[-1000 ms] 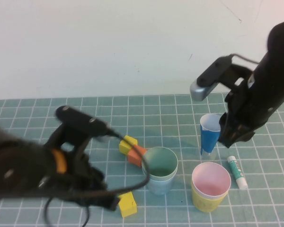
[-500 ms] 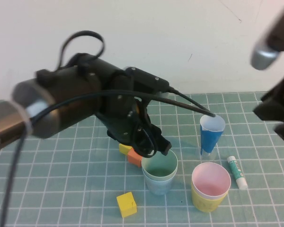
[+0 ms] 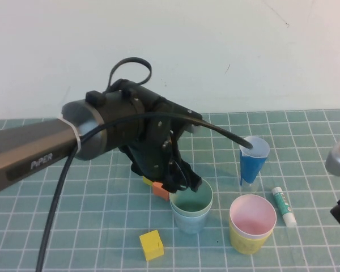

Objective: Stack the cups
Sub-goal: Pick up the yellow cup

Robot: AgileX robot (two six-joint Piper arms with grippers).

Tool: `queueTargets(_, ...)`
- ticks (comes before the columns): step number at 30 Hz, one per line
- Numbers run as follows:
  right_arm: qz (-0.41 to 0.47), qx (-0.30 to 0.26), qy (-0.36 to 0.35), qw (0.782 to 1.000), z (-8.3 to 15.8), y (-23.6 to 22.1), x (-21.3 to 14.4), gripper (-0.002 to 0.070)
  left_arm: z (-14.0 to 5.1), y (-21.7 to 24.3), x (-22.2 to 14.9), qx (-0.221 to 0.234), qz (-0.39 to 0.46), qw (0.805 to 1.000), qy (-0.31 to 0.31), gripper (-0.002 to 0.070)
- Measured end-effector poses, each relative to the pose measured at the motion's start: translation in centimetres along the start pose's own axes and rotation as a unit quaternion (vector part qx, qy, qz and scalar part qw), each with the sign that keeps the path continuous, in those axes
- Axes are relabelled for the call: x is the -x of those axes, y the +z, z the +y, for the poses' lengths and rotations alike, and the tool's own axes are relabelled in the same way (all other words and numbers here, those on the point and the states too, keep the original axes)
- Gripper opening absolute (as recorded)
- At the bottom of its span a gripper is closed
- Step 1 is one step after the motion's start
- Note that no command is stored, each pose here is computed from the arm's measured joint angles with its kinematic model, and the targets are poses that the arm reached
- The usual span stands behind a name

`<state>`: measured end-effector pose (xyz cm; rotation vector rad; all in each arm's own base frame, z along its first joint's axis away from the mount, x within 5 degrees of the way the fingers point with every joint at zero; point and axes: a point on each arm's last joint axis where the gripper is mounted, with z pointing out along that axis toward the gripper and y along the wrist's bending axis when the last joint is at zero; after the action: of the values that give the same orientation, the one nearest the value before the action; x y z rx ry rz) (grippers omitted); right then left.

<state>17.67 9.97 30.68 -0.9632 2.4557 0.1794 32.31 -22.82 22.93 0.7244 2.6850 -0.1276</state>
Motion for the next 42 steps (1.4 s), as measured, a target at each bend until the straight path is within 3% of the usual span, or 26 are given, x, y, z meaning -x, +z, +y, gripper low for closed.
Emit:
queueTargets(6, 0.012, 0.001, 0.011, 1.0, 0.1, 1.3, -1.0, 0.0104, 1.9, 0.0, 0.2, -0.014, -0.004, 0.999, -0.048, 0.0351)
queueTargets(11, -0.017, -0.008, 0.022, 1.0, -0.1, 1.5, -0.5, 0.0119, 2.1, 0.0, 0.3, -0.027, -0.007, 0.998, -0.048, 0.034)
queueTargets(14, -0.021, -0.01, 0.025, 0.999, -0.3, 2.3, -0.1, 0.0204, 2.1, -0.7, 0.6, -0.026, -0.027, 0.999, -0.036, 0.0244)
queueTargets(18, 0.004, -0.005, 0.029, 1.0, -0.6, 4.6, 0.4, 0.0394, 2.3, -3.5, 0.8, -0.02, -0.067, 0.997, -0.012, 0.006)
queueTargets(20, 0.02, -0.002, 0.034, 0.999, -0.7, 5.9, 0.6, 0.0459, 2.3, -5.4, 0.5, -0.019, -0.093, 0.996, -0.003, 0.0027)
queueTargets(23, 0.038, 0.001, 0.042, 0.998, -1.1, 7.8, 1.5, 0.0491, 2.4, -7.8, -0.9, -0.019, -0.116, 0.993, 0.0, 0.001)
queueTargets(29, 0.068, 0.006, 0.048, 0.996, -2.0, 11.6, 3.7, 0.0504, 2.6, -11.7, -5.9, -0.019, -0.151, 0.988, 0.003, 0.0003)
queueTargets(37, 0.127, 0.017, 0.054, 0.99, -2.7, 17.6, 4.5, 0.0502, 2.8, -13.4, -12.0, -0.02, -0.172, 0.985, -0.002, 0.0)
queueTargets(39, 0.142, 0.021, 0.054, 0.988, -2.8, 19.0, 4.3, 0.0477, 2.8, -13.8, -12.9, -0.02, -0.18, 0.983, -0.002, 0.0)
queueTargets(42, 0.167, 0.028, 0.042, 0.985, -2.7, 20.9, 3.6, 0.0361, 2.8, -14.5, -13.5, -0.019, -0.192, 0.981, -0.002, -0.0001)
